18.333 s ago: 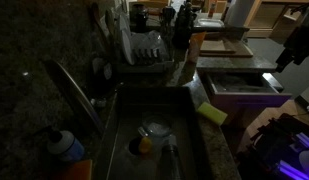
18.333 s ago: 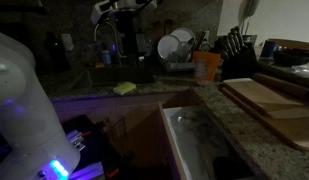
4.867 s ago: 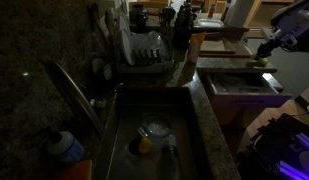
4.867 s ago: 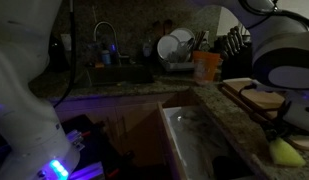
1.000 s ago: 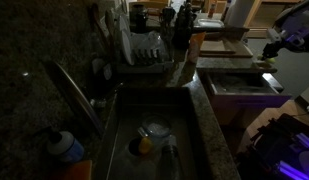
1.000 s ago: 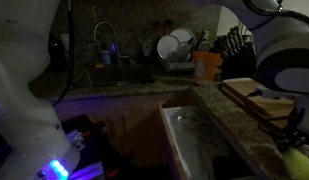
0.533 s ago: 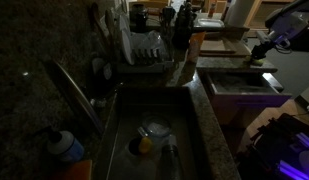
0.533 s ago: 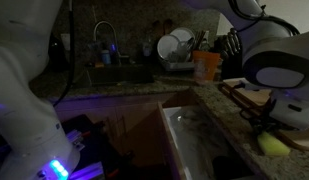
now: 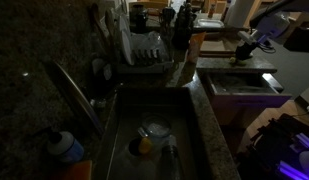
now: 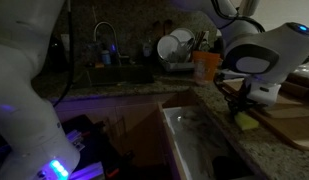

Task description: Pick the sponge and wipe the counter on the right

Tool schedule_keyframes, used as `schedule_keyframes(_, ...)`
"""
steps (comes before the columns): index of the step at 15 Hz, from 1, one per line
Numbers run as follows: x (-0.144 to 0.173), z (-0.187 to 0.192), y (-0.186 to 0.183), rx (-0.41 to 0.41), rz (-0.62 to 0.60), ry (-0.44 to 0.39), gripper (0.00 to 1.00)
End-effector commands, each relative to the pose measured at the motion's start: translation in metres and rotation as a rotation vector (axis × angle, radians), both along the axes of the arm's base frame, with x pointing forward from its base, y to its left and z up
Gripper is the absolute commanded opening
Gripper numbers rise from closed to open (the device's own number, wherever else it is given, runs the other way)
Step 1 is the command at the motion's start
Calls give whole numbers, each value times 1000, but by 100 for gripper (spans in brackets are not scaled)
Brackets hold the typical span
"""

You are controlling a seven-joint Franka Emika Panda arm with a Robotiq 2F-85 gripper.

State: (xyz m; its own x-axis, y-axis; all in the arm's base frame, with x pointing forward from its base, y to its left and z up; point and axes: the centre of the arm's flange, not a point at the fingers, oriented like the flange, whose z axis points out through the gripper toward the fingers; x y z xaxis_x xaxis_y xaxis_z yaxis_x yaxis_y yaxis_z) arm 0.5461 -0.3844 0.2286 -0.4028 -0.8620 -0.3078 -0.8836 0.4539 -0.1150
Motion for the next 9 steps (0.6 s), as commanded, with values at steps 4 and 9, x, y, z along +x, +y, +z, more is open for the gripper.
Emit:
schedule_keyframes(4, 43, -13, 97, -52, 293, 64, 5)
schedule_keyframes(9, 56, -17, 134, -91, 435, 76, 5)
